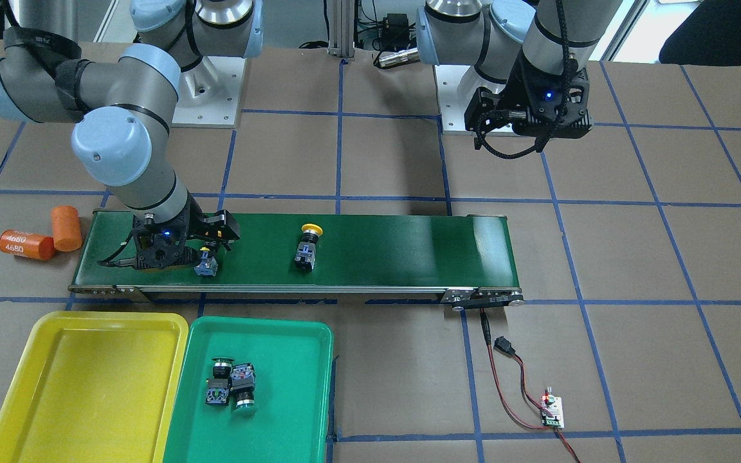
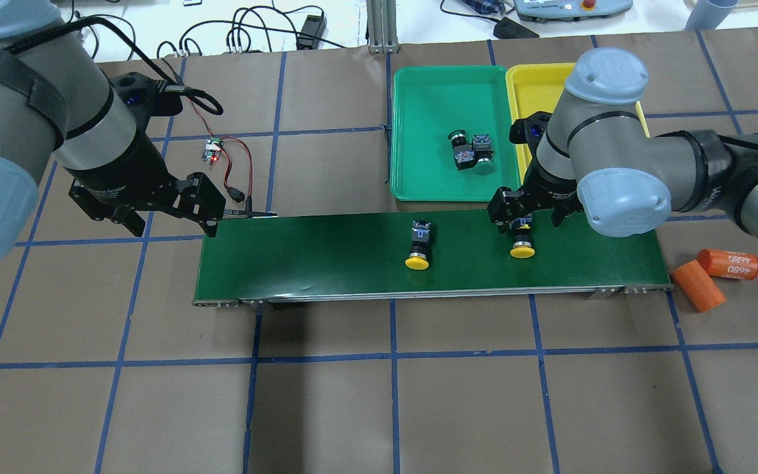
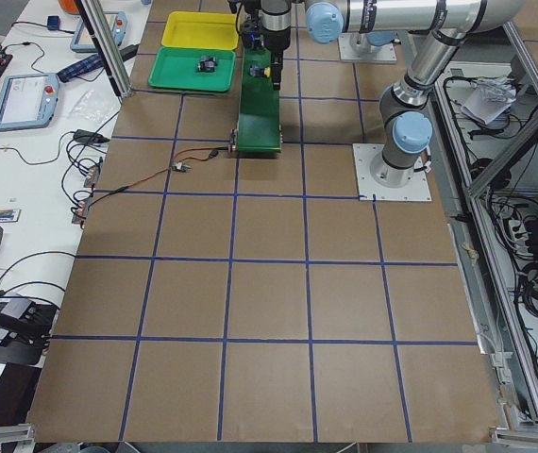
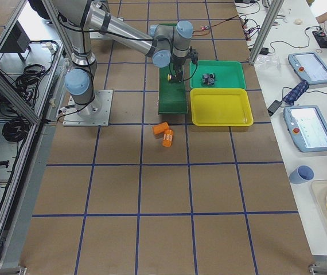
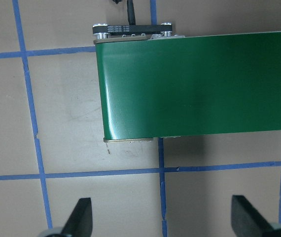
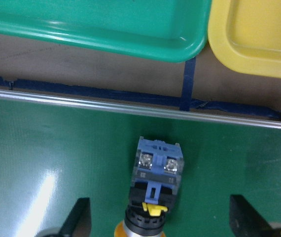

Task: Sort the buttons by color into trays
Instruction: 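Carry the yellow-capped switch into the yellow tray and release it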

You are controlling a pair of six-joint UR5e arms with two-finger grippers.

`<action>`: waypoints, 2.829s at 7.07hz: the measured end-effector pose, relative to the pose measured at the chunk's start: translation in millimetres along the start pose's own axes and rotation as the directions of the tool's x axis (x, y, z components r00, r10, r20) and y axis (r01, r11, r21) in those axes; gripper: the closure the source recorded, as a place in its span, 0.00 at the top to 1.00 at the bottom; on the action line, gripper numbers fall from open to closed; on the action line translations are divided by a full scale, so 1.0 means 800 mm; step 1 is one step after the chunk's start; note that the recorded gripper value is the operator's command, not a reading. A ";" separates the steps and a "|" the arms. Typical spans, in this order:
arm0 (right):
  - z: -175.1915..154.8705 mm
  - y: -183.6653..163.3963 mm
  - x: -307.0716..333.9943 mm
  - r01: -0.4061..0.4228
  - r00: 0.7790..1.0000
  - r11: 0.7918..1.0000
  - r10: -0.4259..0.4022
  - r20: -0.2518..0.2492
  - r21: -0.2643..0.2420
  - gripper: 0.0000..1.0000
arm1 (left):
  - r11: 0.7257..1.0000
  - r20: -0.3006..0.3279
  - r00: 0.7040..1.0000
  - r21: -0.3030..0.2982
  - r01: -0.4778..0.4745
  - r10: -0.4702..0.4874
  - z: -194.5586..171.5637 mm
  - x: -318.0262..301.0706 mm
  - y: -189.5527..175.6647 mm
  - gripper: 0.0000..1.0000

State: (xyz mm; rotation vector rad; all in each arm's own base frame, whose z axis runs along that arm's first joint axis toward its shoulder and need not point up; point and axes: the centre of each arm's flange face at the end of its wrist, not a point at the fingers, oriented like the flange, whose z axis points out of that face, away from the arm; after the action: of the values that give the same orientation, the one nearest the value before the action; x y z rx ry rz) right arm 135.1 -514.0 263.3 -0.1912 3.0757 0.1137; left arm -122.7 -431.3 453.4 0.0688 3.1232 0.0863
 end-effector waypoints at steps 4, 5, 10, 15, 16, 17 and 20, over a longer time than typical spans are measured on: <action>0.019 -0.005 0.002 0.005 1.000 1.000 -0.005 -0.004 -0.028 0.18 | 1.000 0.000 1.000 0.000 -0.001 0.001 0.000 0.000 0.000 1.00; 0.020 -0.006 0.004 0.004 1.000 1.000 -0.004 -0.005 -0.028 0.20 | 1.000 0.000 1.000 0.000 -0.001 0.001 0.000 0.000 0.000 1.00; -0.031 -0.113 0.117 -0.055 0.998 0.995 0.055 -0.006 0.078 0.25 | 1.000 -0.001 1.000 -0.002 -0.001 0.001 0.001 0.000 0.000 1.00; -0.032 -0.211 0.250 0.024 1.000 0.993 -0.023 -0.008 0.118 1.00 | 1.000 0.000 1.000 0.000 -0.002 0.002 0.001 0.001 0.000 1.00; -0.034 -0.208 0.249 0.022 1.000 0.994 -0.022 0.000 0.105 1.00 | 1.000 0.000 1.000 0.000 -0.003 0.003 0.001 0.001 0.000 1.00; -0.041 -0.203 0.244 0.024 1.000 0.995 -0.025 0.003 0.098 1.00 | 1.000 0.000 1.000 0.000 -0.003 0.003 0.001 0.001 0.000 1.00; -0.092 -0.180 0.194 0.041 0.999 0.996 -0.041 0.007 0.077 1.00 | 1.000 0.000 1.000 0.000 -0.003 0.003 0.000 0.001 0.000 1.00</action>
State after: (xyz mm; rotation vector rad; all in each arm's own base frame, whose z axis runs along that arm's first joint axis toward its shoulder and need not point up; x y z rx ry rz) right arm -4.3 -681.3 316.6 -0.2492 3.0584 -0.0051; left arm -123.3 -431.3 453.0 0.0735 3.1231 0.0857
